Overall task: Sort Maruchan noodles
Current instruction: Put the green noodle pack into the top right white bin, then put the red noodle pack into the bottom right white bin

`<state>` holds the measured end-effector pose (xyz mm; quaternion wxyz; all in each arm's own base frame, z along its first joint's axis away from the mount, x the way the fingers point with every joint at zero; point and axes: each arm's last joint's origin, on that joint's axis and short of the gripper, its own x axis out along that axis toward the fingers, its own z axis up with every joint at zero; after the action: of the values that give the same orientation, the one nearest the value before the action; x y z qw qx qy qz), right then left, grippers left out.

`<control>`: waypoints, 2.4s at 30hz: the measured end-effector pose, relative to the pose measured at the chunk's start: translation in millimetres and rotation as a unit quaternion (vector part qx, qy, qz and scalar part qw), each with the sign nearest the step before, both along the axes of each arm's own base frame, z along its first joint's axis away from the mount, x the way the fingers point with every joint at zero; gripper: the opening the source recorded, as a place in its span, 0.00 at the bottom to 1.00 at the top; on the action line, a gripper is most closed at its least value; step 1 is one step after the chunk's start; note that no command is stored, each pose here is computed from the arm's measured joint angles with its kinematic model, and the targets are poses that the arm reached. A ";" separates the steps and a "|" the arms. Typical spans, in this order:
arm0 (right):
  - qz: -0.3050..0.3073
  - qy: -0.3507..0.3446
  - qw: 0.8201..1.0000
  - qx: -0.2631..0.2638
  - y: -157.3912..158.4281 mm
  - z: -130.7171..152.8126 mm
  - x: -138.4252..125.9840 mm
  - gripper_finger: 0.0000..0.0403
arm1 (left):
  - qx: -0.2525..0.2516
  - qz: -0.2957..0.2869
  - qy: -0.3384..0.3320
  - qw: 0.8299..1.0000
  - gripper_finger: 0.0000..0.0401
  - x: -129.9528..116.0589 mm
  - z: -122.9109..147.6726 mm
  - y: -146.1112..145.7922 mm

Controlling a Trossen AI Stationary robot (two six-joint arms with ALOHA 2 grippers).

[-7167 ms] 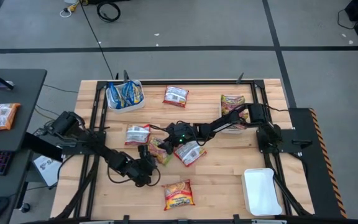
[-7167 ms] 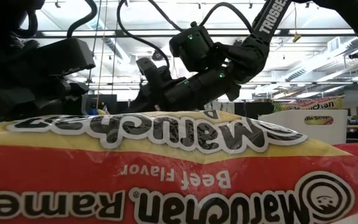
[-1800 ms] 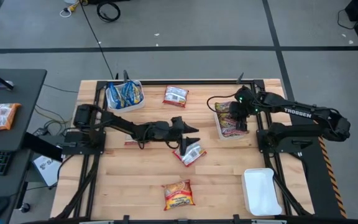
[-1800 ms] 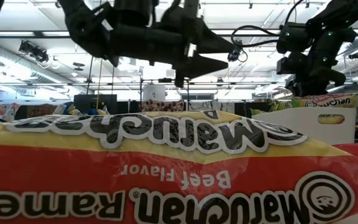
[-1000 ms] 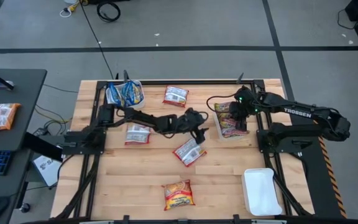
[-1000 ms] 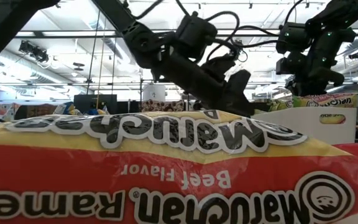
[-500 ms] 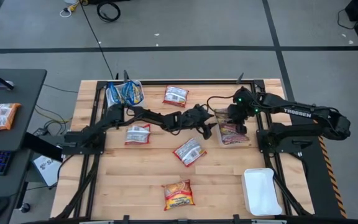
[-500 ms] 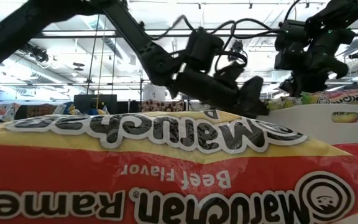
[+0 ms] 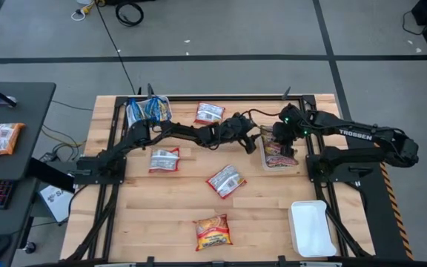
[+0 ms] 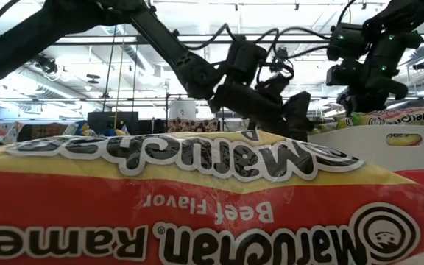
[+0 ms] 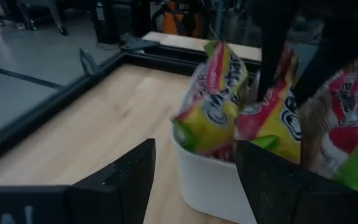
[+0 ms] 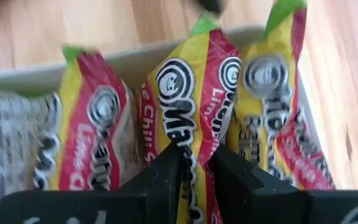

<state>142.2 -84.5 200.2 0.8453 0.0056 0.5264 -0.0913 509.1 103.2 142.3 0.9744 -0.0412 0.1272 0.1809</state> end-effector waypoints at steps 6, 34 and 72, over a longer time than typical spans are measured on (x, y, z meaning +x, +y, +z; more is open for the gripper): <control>0.006 0.008 1.000 -0.003 0.5 0.4 -0.2 0.26 | 0.023 -0.015 0.018 0.999 0.56 -7.5 35.1 -2.7; -0.040 0.067 0.997 -0.010 -32.5 3.0 21.6 0.37 | 0.017 -0.044 -0.118 0.992 0.50 -64.9 4.0 -36.3; -0.004 -0.047 0.999 -0.016 20.1 52.6 22.8 0.54 | 0.111 -0.084 0.428 0.893 0.50 -169.9 13.9 75.4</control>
<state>165.0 -64.4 252.8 0.8688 -0.0017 0.4843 -0.1027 339.2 178.5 156.2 0.8354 0.1598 0.5141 0.1112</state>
